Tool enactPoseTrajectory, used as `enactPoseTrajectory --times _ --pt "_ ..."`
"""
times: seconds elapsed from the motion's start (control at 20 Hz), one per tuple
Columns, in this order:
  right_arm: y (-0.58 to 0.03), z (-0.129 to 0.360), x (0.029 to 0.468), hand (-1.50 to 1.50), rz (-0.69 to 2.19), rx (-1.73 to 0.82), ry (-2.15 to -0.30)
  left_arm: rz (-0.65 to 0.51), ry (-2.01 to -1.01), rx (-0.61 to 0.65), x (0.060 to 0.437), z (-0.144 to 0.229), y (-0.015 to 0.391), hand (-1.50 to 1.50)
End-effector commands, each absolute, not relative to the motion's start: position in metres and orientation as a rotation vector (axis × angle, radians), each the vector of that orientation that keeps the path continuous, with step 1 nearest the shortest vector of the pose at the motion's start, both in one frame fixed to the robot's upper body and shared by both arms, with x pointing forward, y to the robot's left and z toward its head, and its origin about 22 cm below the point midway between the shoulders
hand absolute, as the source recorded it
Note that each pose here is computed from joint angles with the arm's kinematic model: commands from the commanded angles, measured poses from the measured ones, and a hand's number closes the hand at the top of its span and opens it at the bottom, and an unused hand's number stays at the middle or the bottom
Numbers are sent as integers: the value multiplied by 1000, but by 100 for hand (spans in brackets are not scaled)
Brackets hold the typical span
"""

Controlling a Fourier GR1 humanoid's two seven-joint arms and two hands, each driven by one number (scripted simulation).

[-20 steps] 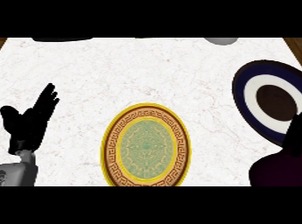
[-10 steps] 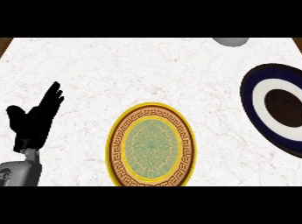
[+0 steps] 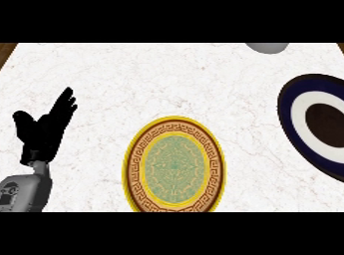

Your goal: Pick the eggplant from the plate and place it in the plate

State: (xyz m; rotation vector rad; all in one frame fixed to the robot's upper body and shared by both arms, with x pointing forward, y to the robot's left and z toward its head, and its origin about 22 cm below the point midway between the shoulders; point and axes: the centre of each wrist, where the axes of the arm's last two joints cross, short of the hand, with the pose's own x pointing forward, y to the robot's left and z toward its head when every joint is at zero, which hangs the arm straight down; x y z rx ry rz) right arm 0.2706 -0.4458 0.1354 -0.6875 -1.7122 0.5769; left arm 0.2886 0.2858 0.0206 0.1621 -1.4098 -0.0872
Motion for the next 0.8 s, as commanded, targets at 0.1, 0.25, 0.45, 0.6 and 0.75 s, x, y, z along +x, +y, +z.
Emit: enactPoseTrajectory --times 0.1,0.25,0.45,0.6,0.75 --pt "-461 102 292 150 796 -677 -1564 -115 -1425 151 288 30 279 0" --pt "-487 87 292 150 610 -482 -1488 -111 -1420 165 280 14 282 0" --pt "-486 70 307 -150 747 -417 -1533 -108 -1413 162 281 18 293 0" --pt "-498 80 308 -150 702 -397 -1661 -91 -1404 159 283 3 267 0" --pt "-493 90 318 -150 584 -392 -1859 -108 -1410 165 291 12 271 0"
